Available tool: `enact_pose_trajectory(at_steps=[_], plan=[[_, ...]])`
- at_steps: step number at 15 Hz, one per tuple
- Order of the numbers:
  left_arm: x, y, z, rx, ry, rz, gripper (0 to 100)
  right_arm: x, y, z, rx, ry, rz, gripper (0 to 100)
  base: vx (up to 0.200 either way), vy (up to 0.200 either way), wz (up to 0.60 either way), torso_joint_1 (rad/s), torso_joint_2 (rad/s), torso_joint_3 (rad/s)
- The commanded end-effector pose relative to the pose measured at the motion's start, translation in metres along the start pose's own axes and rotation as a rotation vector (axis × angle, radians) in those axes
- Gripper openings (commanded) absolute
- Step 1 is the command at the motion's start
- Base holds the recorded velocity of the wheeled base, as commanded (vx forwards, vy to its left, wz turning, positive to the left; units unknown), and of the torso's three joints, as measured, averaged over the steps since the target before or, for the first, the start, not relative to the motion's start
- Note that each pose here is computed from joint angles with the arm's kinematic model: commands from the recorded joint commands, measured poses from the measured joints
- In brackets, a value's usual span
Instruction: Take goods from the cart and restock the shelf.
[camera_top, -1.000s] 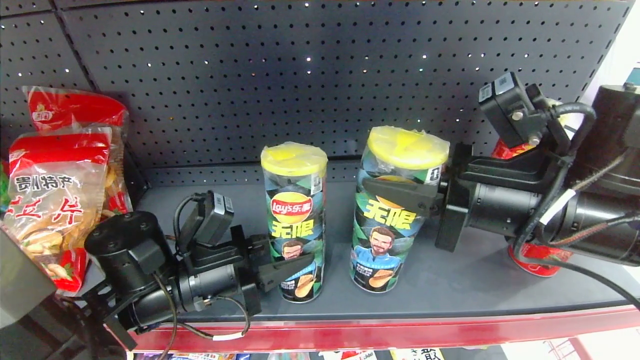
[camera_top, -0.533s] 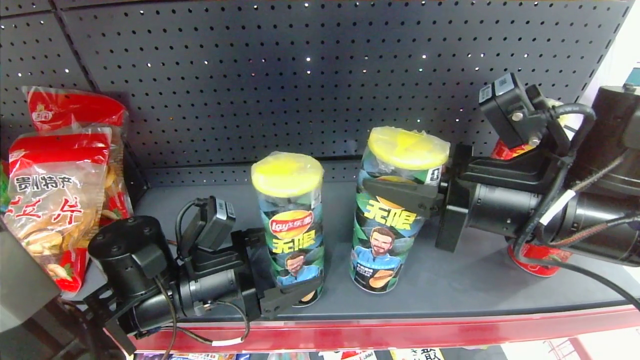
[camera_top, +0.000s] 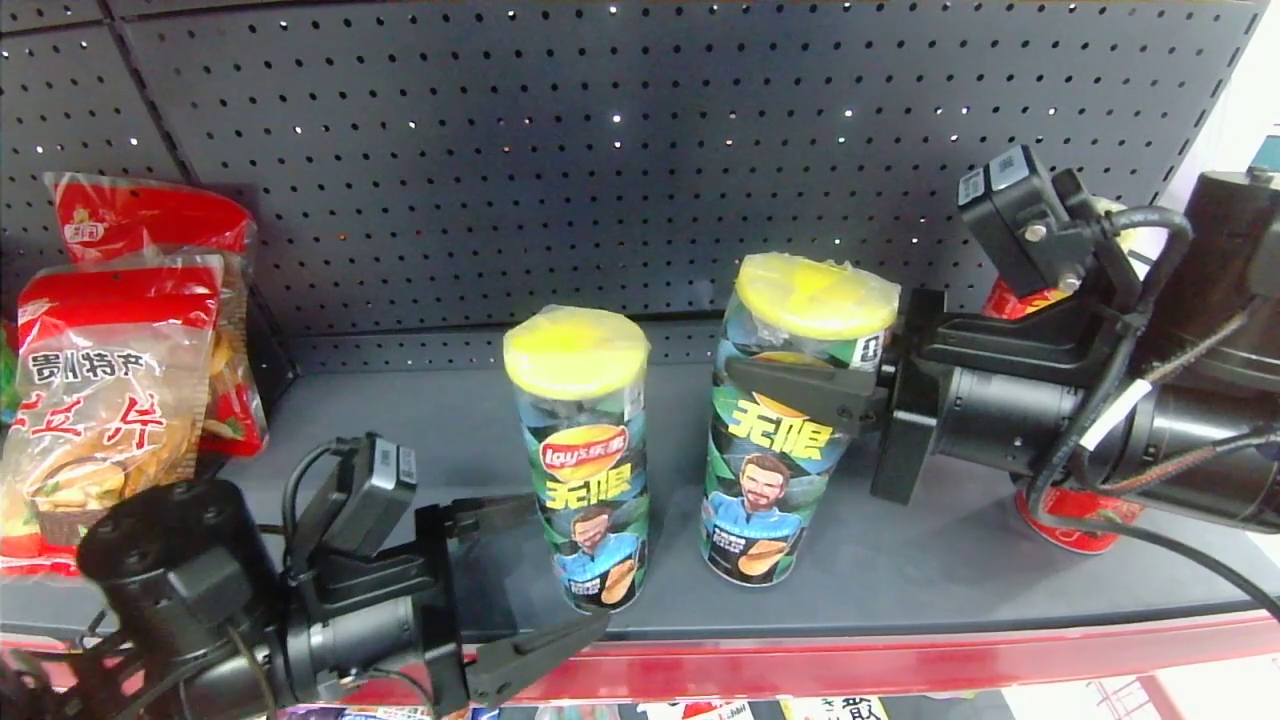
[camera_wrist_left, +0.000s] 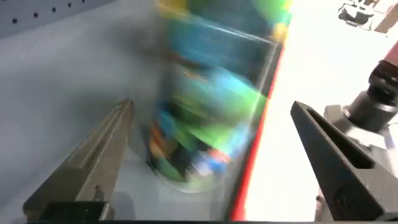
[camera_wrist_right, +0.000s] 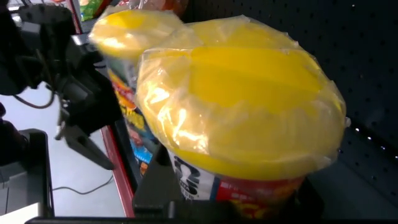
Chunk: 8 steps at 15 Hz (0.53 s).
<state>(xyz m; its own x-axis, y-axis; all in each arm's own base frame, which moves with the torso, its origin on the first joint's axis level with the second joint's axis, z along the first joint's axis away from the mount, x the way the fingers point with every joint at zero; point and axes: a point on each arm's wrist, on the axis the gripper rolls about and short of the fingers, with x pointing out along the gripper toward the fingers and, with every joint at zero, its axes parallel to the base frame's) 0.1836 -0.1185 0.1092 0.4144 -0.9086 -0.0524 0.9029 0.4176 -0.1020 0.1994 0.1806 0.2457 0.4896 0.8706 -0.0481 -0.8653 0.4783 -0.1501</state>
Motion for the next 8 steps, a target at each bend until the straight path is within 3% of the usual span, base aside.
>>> enact_pose_trajectory(at_steps=[1,2,3,4,7,8], plan=[[-0.031,-0.019,0.004,0.007,-0.017,0.021,100,0.001,0.0,-0.001,0.001,0.003,0.002,0,0.0,0.0,0.0,0.0,0.0,0.0],[-0.04,-0.02,0.01,0.023,-0.043,0.044,100,0.002,0.001,-0.001,0.001,0.005,0.004,0,0.0,0.0,0.0,0.0,0.0,0.0],[-0.051,-0.02,0.02,0.063,-0.089,0.077,100,0.002,0.001,-0.003,0.001,0.009,0.006,0,0.0,0.0,0.0,0.0,0.0,0.0],[-0.053,-0.021,0.022,0.072,-0.101,0.083,100,0.002,0.001,-0.003,0.002,0.01,0.007,0,0.0,0.0,0.0,0.0,0.0,0.0],[-0.068,-0.029,0.052,0.188,-0.245,0.113,100,0.0,0.002,-0.006,0.005,0.019,0.008,0,0.0,0.0,0.0,0.0,0.0,0.0],[-0.081,-0.032,0.064,0.244,-0.304,0.161,100,0.0,0.003,-0.006,0.005,0.019,0.008,0,0.0,0.0,0.0,0.0,0.0,0.0]])
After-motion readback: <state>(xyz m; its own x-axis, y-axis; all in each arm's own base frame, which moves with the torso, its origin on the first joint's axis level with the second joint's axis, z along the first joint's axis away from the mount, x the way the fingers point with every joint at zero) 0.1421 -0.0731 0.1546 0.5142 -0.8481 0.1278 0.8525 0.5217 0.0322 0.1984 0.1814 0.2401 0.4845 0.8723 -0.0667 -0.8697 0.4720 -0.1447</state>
